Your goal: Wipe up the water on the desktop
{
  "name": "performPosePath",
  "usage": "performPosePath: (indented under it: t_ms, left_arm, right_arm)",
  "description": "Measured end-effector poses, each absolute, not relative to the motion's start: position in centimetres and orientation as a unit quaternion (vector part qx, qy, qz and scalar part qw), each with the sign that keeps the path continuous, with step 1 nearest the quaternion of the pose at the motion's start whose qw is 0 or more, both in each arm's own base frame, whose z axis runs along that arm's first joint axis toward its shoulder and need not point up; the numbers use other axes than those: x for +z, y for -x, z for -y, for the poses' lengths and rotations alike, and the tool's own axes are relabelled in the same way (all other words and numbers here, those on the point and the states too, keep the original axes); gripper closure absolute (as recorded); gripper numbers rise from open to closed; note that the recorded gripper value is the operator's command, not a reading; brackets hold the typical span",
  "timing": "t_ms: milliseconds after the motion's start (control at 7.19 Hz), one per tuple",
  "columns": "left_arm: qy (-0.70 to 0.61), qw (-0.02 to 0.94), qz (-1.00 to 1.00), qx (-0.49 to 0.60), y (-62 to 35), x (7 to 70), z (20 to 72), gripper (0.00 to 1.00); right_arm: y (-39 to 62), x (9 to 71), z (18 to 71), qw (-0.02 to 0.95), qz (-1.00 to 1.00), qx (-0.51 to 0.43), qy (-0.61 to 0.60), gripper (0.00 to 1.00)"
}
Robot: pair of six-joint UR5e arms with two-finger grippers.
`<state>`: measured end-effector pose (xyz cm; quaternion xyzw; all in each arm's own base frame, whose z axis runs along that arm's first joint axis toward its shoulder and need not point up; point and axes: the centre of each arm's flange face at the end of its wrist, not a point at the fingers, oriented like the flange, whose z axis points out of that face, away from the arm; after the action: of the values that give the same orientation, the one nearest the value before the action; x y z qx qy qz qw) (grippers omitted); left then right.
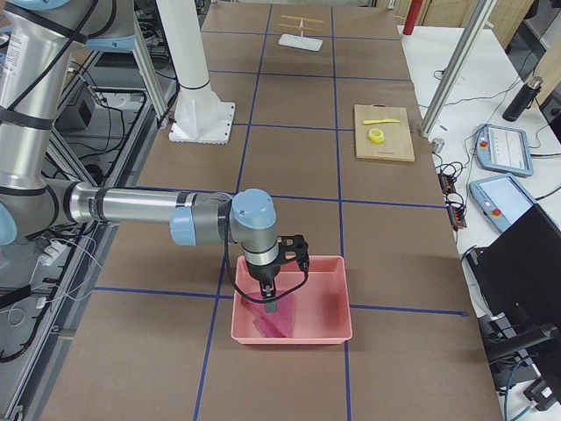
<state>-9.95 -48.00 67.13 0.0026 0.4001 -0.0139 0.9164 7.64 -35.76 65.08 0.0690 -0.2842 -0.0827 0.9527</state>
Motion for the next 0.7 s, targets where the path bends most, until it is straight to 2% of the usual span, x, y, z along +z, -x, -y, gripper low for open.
performPosePath:
  t_ms: [278, 695]
  left_arm:
    - [-0.003, 0.917, -0.400, -0.013, 9.9, 67.2, 47.9, 0.02]
    - [-0.004, 0.917, -0.400, -0.013, 9.9, 67.2, 47.9, 0.02]
  right_arm:
    - [-7.5, 65.5, 37.8, 0.952, 0.291, -0.070, -0.067, 0.00]
    - [-6.7, 65.5, 39.9, 0.949, 0.312, -0.002, -0.044, 0.00]
